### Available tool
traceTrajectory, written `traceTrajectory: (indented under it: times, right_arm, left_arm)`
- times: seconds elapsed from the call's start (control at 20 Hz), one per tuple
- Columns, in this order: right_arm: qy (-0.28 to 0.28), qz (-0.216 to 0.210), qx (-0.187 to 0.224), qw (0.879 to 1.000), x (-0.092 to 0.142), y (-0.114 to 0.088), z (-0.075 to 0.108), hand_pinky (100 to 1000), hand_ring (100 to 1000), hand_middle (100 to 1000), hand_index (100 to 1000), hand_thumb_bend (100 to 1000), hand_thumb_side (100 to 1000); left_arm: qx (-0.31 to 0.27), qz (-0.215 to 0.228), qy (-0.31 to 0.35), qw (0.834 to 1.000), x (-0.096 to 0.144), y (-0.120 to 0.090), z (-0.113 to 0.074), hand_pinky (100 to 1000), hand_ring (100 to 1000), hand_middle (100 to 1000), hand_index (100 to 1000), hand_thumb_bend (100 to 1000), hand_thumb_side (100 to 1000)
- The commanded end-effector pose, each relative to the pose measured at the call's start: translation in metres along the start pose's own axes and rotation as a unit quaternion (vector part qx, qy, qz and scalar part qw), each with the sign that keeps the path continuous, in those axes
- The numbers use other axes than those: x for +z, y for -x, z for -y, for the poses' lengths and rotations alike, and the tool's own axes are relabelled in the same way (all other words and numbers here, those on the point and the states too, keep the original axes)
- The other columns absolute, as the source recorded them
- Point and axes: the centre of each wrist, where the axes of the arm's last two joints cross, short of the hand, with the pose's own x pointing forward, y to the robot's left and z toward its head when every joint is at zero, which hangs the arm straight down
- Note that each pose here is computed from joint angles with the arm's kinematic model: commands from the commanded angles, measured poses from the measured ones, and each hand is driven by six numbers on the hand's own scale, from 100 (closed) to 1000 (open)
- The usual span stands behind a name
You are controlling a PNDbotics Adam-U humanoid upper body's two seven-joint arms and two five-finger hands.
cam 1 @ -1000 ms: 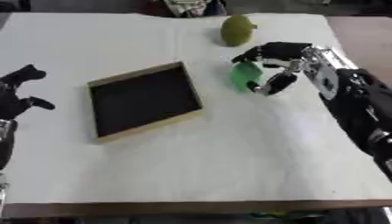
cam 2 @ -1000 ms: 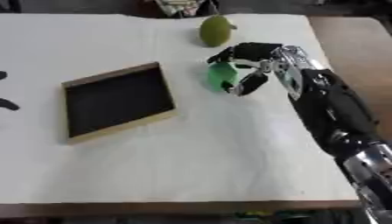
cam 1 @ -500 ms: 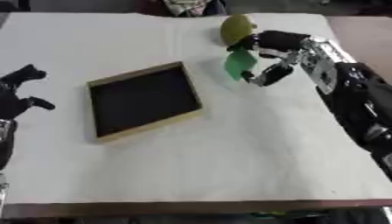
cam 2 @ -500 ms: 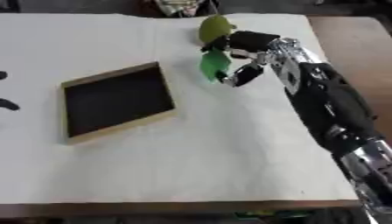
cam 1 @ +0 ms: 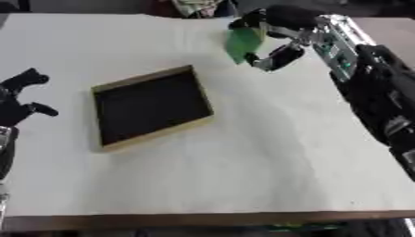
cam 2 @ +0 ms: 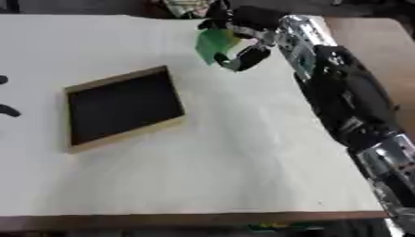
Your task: Pick up objects on the table and place them in the box.
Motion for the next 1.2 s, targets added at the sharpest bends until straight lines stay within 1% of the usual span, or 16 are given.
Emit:
traceTrajectory:
  times: [0.05, 0.2, 0.45, 0.65, 0.7, 0.8, 1.0, 1.15, 1.2]
  right_arm:
    - [0.007, 0.023, 0.021, 0.999, -0.017, -0.009, 0.024, 831, 761, 358, 958, 100, 295]
    - [0.006, 0.040, 0.022, 0.999, -0.034, -0.019, 0.029, 834, 763, 360, 960, 100, 288]
    - [0.000, 0.068, 0.019, 0.997, -0.065, -0.041, 0.026, 838, 768, 369, 966, 100, 283]
    - [-0.016, 0.081, 0.016, 0.996, -0.088, -0.060, 0.017, 843, 778, 391, 973, 100, 280]
    - [-0.019, 0.082, 0.016, 0.996, -0.092, -0.063, 0.015, 844, 784, 408, 974, 100, 283]
    - [-0.026, 0.087, 0.018, 0.996, -0.100, -0.072, 0.010, 845, 785, 413, 975, 100, 284]
    - [-0.044, 0.102, 0.027, 0.993, -0.115, -0.089, -0.004, 852, 805, 490, 984, 100, 300]
    - [-0.053, 0.118, 0.044, 0.991, -0.122, -0.099, -0.010, 865, 827, 624, 994, 100, 313]
    - [-0.053, 0.123, 0.049, 0.990, -0.123, -0.102, -0.011, 865, 827, 624, 994, 100, 313]
  left_arm:
    - [-0.004, 0.010, 0.006, 1.000, -0.004, -0.004, -0.003, 564, 994, 754, 843, 473, 860]
    - [-0.003, 0.011, 0.008, 1.000, -0.004, -0.005, -0.002, 564, 994, 754, 842, 473, 860]
    - [0.003, 0.018, 0.010, 1.000, -0.007, -0.007, -0.001, 564, 993, 753, 842, 473, 856]
    - [0.006, 0.023, 0.009, 1.000, -0.009, -0.008, 0.000, 563, 991, 752, 841, 471, 850]
    - [0.007, 0.024, 0.008, 1.000, -0.009, -0.008, 0.000, 559, 987, 748, 840, 472, 842]
    - [0.009, 0.027, 0.004, 1.000, -0.010, -0.009, -0.001, 558, 986, 747, 840, 473, 840]
    - [0.011, 0.030, -0.011, 0.999, -0.010, -0.009, -0.002, 555, 978, 739, 836, 469, 827]
    - [0.010, 0.030, -0.017, 0.999, -0.009, -0.009, -0.003, 556, 977, 738, 836, 468, 827]
    - [0.010, 0.030, -0.018, 0.999, -0.009, -0.009, -0.003, 556, 977, 738, 836, 468, 827]
